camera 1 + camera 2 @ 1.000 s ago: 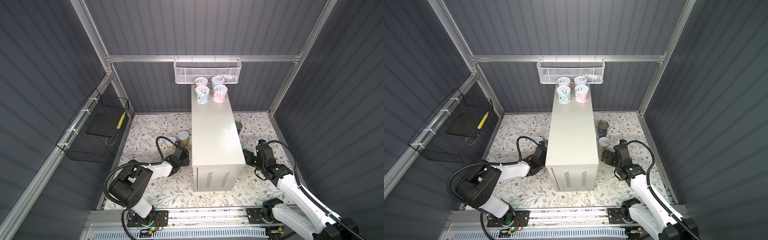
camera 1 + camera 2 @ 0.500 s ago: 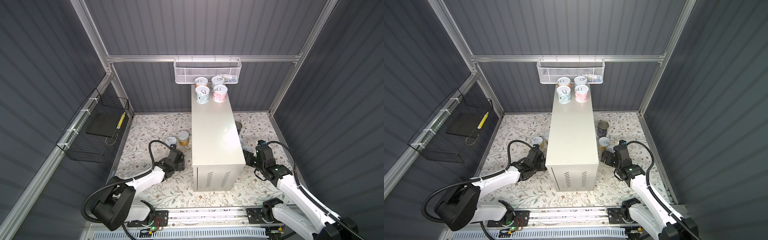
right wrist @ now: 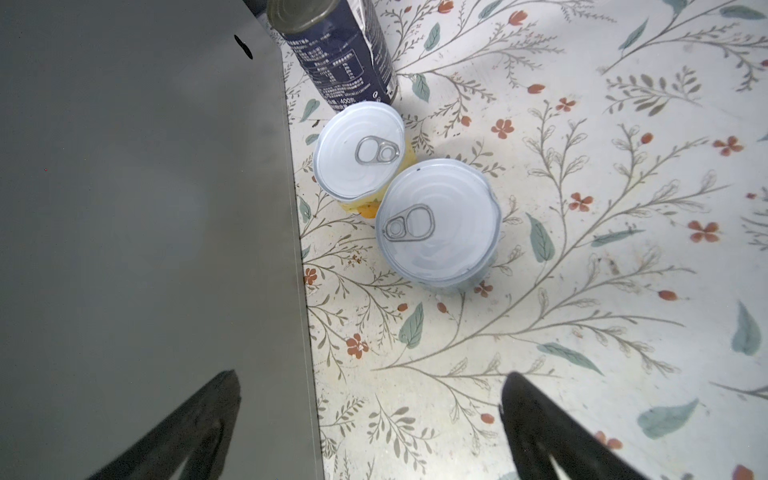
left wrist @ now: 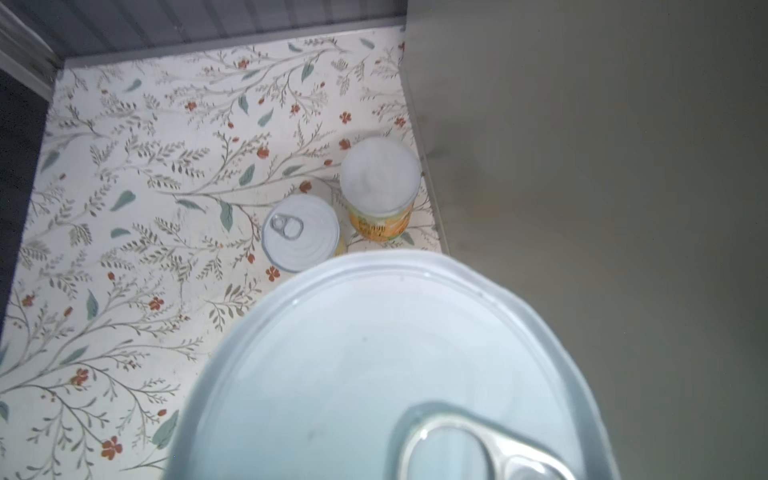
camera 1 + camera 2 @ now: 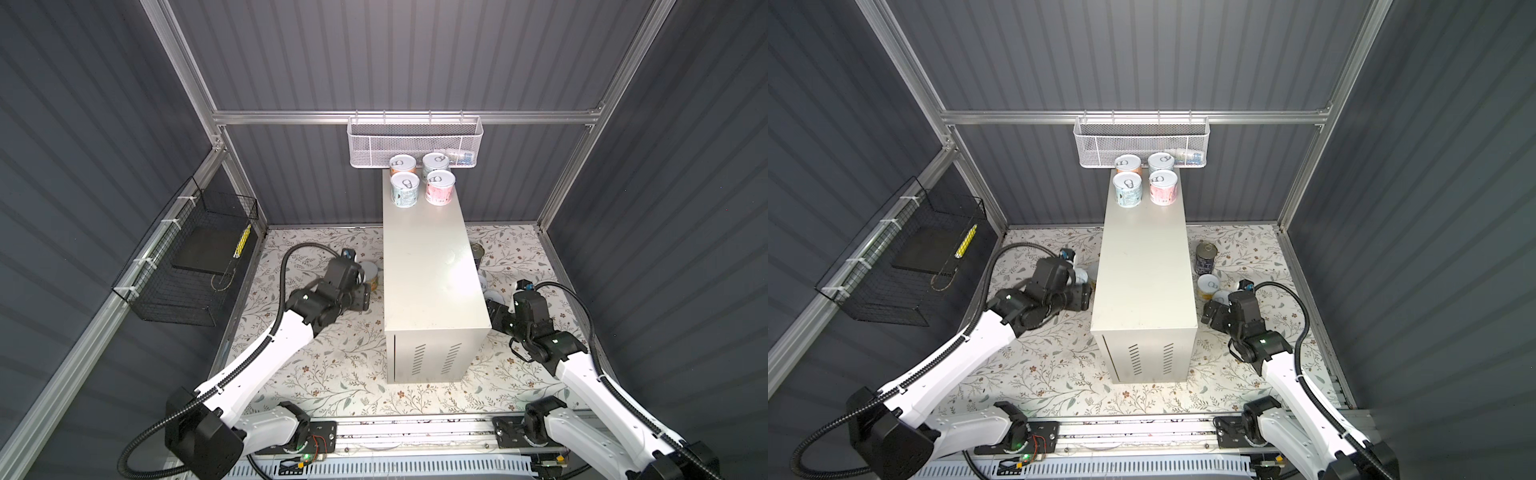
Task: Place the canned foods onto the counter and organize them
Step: 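Lift the white-lidded can with the left gripper toward the cabinet, then carry the held can with the left gripper over the cabinet top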
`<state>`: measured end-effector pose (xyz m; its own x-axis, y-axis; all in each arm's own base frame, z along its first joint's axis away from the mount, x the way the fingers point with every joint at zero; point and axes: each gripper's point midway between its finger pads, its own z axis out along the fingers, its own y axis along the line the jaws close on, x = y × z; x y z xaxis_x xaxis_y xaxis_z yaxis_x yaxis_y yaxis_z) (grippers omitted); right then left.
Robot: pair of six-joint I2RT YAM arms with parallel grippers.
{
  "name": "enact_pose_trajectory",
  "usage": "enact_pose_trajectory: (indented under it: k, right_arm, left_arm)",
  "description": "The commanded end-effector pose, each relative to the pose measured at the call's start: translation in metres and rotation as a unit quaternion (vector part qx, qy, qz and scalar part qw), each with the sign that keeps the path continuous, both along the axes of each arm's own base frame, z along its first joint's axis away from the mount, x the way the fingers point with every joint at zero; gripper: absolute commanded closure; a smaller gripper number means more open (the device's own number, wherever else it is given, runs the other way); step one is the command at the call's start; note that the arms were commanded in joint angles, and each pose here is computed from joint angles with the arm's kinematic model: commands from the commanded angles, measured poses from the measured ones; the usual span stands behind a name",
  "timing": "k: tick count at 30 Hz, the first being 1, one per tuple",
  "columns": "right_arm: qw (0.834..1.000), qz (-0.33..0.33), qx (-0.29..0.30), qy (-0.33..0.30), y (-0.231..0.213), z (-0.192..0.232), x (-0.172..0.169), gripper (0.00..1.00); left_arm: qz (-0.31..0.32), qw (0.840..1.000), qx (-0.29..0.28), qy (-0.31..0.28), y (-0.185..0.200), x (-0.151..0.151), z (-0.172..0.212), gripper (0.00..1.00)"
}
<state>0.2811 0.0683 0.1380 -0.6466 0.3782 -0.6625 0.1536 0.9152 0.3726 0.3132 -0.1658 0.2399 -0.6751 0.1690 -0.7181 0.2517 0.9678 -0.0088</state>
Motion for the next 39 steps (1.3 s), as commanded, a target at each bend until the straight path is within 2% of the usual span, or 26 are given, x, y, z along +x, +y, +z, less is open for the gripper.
enact_pose_trajectory:
  k: [1,9,17,22,29,39]
  right_arm:
    - [1.000,-0.004,0.000,-0.009,-0.002,0.007,-0.001,0.01]
    - [1.000,-0.003,0.002,-0.018,-0.003,0.013,-0.002,0.01]
    - [1.000,0.000,0.001,-0.029,-0.003,0.019,-0.003,0.01]
    - [0.999,0.000,0.003,-0.035,-0.003,0.023,-0.003,0.01]
    - [0.999,-0.003,0.005,-0.044,-0.005,0.026,-0.006,0.01]
    - [0.999,-0.004,-0.004,-0.050,-0.008,0.031,-0.010,0.01]
  left_arm:
    - [-0.037,0.999,0.026,0.014,-0.001,-0.009,0.030,1.00]
    - [-0.051,0.997,0.005,-0.051,-0.008,0.001,0.120,1.00]
    - [-0.086,0.992,-0.032,-0.087,-0.031,0.013,0.170,1.00]
    - [-0.119,0.987,-0.058,-0.092,-0.057,0.022,0.184,1.00]
    - [-0.145,0.983,-0.058,-0.100,-0.083,0.028,0.199,1.00]
    - [-0.151,0.983,-0.043,-0.093,-0.111,0.056,0.186,1.00]
